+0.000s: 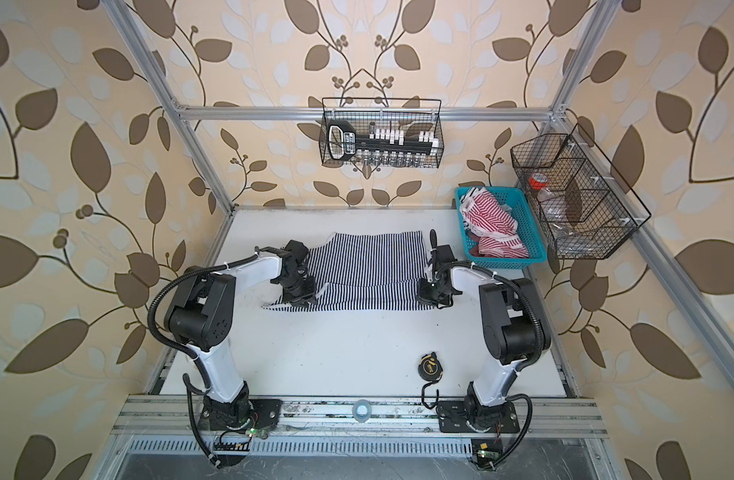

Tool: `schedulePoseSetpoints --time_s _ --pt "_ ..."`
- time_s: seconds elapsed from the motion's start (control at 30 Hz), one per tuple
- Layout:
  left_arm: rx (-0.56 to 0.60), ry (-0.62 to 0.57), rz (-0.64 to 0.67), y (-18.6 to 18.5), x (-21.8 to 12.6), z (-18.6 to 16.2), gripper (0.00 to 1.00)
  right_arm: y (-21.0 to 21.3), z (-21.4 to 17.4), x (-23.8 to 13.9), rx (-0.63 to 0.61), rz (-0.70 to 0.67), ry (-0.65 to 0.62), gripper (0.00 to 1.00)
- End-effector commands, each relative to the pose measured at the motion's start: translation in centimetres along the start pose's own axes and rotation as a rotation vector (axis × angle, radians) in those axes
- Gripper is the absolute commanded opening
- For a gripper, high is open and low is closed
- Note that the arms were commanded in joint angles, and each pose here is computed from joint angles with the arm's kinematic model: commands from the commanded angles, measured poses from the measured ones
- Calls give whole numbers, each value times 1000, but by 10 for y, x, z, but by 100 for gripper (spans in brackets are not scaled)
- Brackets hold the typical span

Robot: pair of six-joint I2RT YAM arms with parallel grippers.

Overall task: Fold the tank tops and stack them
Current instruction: 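Release the folded hem and lift both grippers off the tank top, then move both grippers to the tank top's shoulder straps farthest from the robot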

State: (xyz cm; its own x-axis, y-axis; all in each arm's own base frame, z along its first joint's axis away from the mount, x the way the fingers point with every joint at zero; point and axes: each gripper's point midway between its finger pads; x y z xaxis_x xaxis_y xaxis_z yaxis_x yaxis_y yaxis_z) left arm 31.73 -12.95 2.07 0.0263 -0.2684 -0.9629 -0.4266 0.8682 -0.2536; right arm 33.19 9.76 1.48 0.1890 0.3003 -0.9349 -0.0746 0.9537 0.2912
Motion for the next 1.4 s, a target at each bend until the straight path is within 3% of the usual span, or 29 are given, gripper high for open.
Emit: schedulePoseSetpoints --time_s 0.0,0.5,0.73,0.87,0.97,1.1,1.23,1.37 --pt "-68 111 152 49 18 -35 32 -30 -55 9 13 -143 171 5" --pt "-71 93 146 56 5 -46 32 -28 -86 0 -11 -221 224 3" --pt "-74 56 100 46 -13 -45 33 -17 -84 -6 -29 -192 198 3" --pt "-41 -60 -16 12 -63 -27 35 1 -49 -35 -35 -145 46 9" --pt "3 -166 -92 -16 -107 -8 39 19 -13 -68 -35 -71 -95 19" --pt "61 -277 -149 -52 -146 26 44 28 40 -111 -31 22 -269 23" --pt "97 -304 -139 -82 -148 66 47 15 81 -126 -27 28 -315 26" --pt "128 -290 -168 -110 -130 109 52 6 121 -111 -32 60 -287 33"
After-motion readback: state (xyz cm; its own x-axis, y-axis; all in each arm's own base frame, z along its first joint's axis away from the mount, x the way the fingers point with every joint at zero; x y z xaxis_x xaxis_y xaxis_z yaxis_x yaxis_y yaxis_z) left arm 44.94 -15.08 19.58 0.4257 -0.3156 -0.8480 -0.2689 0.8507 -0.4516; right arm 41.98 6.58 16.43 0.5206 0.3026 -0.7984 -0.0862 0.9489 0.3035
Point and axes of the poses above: each gripper's point midway between its finger pads, its own x axis out along the fingers, its own y axis along the line the jaws close on, z = x × y, and after that the axes turned 11 degrees about -x, right-handed
